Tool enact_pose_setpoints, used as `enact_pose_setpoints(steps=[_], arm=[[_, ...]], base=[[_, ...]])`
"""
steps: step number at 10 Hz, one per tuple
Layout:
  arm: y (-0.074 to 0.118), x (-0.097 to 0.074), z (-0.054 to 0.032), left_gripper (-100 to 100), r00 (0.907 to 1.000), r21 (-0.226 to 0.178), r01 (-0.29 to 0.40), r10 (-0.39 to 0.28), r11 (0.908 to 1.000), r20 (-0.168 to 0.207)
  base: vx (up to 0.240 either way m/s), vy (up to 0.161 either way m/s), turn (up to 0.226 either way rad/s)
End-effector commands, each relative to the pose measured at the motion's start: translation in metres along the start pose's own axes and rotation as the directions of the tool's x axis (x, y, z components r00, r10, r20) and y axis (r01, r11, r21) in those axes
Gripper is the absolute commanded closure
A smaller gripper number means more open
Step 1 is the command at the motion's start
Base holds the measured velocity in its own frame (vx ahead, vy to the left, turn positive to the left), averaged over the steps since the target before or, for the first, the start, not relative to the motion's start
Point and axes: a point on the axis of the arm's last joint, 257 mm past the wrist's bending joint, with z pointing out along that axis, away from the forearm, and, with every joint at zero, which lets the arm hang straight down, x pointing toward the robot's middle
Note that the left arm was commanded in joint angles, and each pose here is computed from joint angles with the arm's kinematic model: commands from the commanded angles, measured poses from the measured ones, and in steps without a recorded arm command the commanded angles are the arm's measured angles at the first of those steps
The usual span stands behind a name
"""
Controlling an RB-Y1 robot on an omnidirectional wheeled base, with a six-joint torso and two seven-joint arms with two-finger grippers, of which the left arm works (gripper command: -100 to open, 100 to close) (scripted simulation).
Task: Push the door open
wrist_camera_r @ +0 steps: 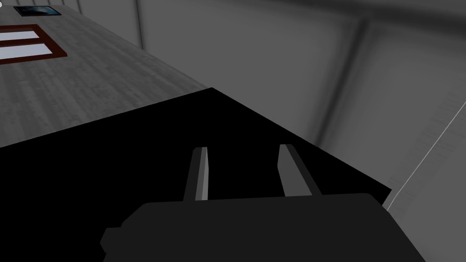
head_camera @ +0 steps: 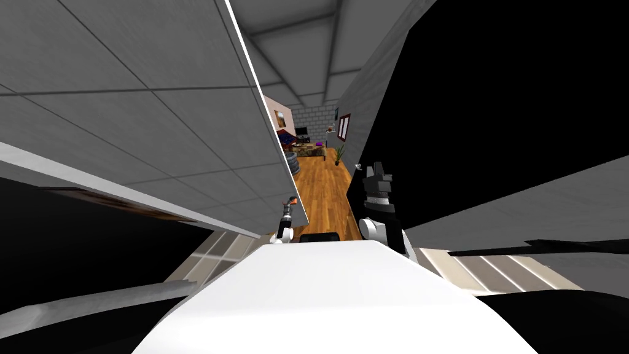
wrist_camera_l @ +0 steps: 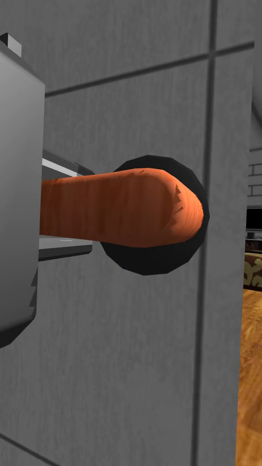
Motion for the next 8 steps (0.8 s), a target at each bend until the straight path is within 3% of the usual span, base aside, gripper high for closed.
enact_pose_setpoints(steps=[1,8], arm=[[-0.004,-0.019,0.001,100,0.9993,0.005,-0.007,0.007,1.0,0.037],[-0.003,-0.063,0.0004,100,0.9895,0.0,-0.006,0.006,1.0,0.145]], base=[[0.151,-0.056,0.035],[0.194,-0.077,0.068]])
